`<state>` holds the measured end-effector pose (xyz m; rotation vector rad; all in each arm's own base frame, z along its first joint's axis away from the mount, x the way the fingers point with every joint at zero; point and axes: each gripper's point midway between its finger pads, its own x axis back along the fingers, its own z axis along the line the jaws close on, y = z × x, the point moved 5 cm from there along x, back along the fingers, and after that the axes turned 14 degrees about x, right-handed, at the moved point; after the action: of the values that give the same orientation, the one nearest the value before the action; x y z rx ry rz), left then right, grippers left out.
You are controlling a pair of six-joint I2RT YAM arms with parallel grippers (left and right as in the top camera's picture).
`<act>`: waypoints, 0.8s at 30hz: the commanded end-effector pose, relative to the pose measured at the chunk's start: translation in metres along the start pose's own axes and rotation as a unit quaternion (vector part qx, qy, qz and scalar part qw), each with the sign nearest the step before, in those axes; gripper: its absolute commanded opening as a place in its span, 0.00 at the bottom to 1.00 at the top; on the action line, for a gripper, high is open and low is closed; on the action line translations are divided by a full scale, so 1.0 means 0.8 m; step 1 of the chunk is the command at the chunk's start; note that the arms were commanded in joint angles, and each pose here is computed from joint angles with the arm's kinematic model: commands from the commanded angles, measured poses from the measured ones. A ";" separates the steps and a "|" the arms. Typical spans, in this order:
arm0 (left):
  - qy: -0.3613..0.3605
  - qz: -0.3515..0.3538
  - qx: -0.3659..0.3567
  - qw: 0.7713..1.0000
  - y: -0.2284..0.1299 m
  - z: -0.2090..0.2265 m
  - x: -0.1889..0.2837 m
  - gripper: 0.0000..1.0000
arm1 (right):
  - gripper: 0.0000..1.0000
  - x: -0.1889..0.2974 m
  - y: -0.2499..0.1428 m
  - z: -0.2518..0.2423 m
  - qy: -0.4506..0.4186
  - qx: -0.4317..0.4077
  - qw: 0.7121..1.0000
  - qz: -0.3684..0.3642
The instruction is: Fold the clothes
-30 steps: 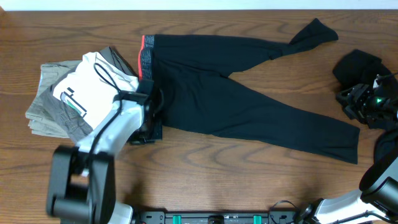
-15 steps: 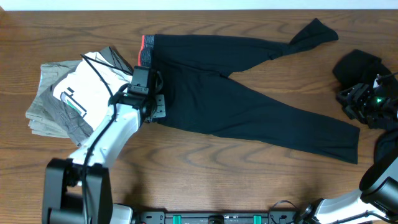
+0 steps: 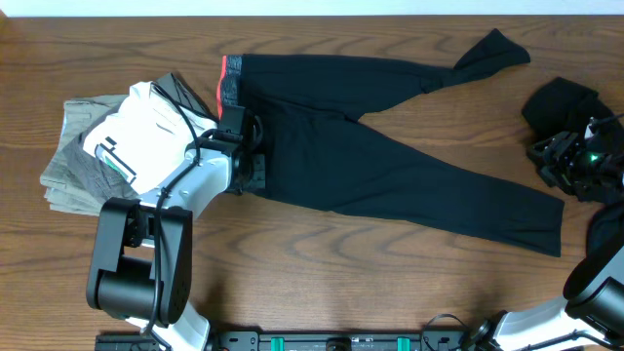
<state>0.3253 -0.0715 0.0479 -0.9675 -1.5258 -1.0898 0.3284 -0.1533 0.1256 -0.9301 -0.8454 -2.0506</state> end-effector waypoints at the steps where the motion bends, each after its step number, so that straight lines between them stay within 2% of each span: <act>1: 0.026 0.084 0.001 0.996 -0.043 0.016 -0.018 0.06 | 0.59 0.003 0.003 0.008 0.003 0.018 1.000 -0.004; 6: 0.087 0.164 0.016 0.983 -0.083 0.042 0.001 0.06 | 0.58 0.003 0.005 0.008 0.003 0.021 1.000 -0.009; 11: 0.122 0.199 0.032 0.972 -0.103 0.056 0.021 0.06 | 0.58 0.003 0.011 0.008 0.003 0.028 0.999 -0.019; 14: 0.124 0.182 0.040 0.975 -0.100 0.057 0.038 0.06 | 0.59 0.004 0.021 0.014 0.022 0.044 0.998 -0.039; 17: 0.113 0.127 0.039 0.985 -0.081 0.053 0.063 0.06 | 0.58 0.005 0.034 0.029 0.059 0.073 0.993 -0.066; 20: 0.070 0.053 0.034 0.996 -0.056 0.039 0.098 0.36 | 0.57 -0.004 0.040 0.048 0.069 0.099 0.990 -0.073; 24: 0.014 -0.044 0.029 0.999 -0.029 0.023 0.142 0.55 | 0.61 -0.026 0.045 0.091 0.077 0.153 0.982 -0.079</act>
<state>0.2653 -0.0536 0.1251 -0.9014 -1.4703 -1.0414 0.3762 -0.1381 0.1461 -0.6486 -1.0906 -2.0706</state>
